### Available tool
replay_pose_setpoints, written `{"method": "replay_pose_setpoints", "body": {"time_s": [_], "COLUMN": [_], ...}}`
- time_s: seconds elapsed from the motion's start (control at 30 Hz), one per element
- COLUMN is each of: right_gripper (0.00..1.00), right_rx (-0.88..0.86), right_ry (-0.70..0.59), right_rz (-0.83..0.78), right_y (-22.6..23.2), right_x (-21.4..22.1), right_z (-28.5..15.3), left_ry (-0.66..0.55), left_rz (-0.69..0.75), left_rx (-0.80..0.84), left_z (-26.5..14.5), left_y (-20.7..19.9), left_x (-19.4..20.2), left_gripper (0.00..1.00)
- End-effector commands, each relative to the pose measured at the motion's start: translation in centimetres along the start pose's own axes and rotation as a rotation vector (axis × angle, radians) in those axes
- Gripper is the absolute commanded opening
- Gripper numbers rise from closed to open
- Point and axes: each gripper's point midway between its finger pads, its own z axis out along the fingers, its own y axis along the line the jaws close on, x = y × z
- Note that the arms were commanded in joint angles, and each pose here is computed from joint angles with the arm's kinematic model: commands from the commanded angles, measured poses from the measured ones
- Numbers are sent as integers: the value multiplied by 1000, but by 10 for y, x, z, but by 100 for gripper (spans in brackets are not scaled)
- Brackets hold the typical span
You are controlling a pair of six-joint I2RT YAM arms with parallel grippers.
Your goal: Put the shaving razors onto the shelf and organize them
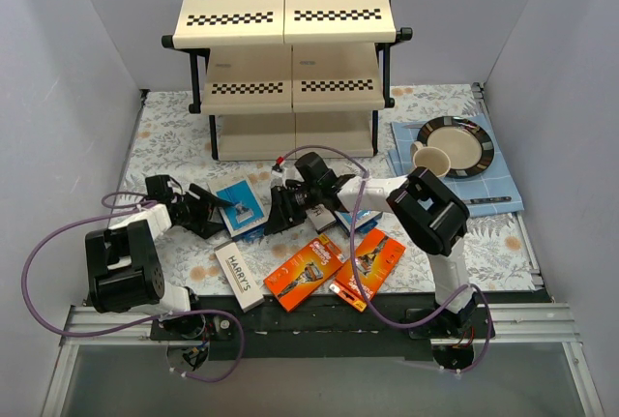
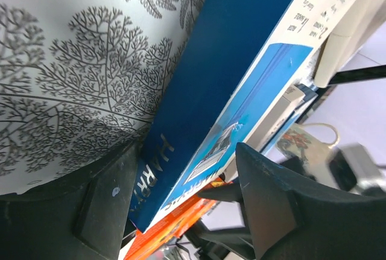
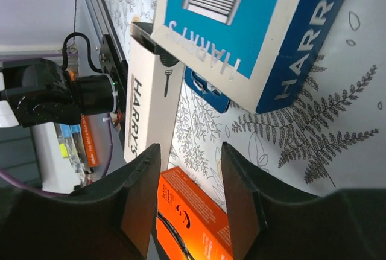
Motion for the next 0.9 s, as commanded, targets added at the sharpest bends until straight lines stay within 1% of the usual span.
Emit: {"method": "replay_pose_setpoints", "body": {"time_s": [0.0,0.13,0.2,0.43,0.5,0.57,0.6,0.63,0.67,0.7,0.77,0.8,0.87], "right_gripper": [52,50,49,46,44,35,29,16,8,2,1,1,1], "right_rx": [-27,39,85,93,83,75,59,49,42,37,17,-5,-31], "right_ry": [14,4,-4,-14,-15,-9,-12,-9,-13,-13,-39,-41,-73], "right_rz": [70,96,121,98,89,80,65,55,44,44,47,49,60], "right_y": [5,-9,-23,-40,-42,-44,-41,-39,-36,-34,-21,-15,-3], "right_x": [0,1,2,-6,-10,-11,-14,-14,-16,-15,-24,-27,-40], "right_z": [14,21,26,41,47,51,52,52,50,48,37,33,20], "left_ry": [24,17,17,10,13,18,20,22,23,26,26,39,52], "left_rz": [-13,0,-3,14,15,12,10,8,2,-3,-15,-15,-8], "left_rx": [57,56,50,37,31,27,25,24,23,22,27,48,102], "left_z": [-1,-2,-2,-2,-2,-1,-1,-1,0,-1,-3,-4,-8], "left_y": [-10,-10,-7,-4,-2,0,1,2,2,3,2,0,-7], "left_x": [5,4,5,5,6,7,7,8,9,11,12,16,22], "left_gripper": [64,64,64,64,64,64,64,64,67,70,73,76,78]}}
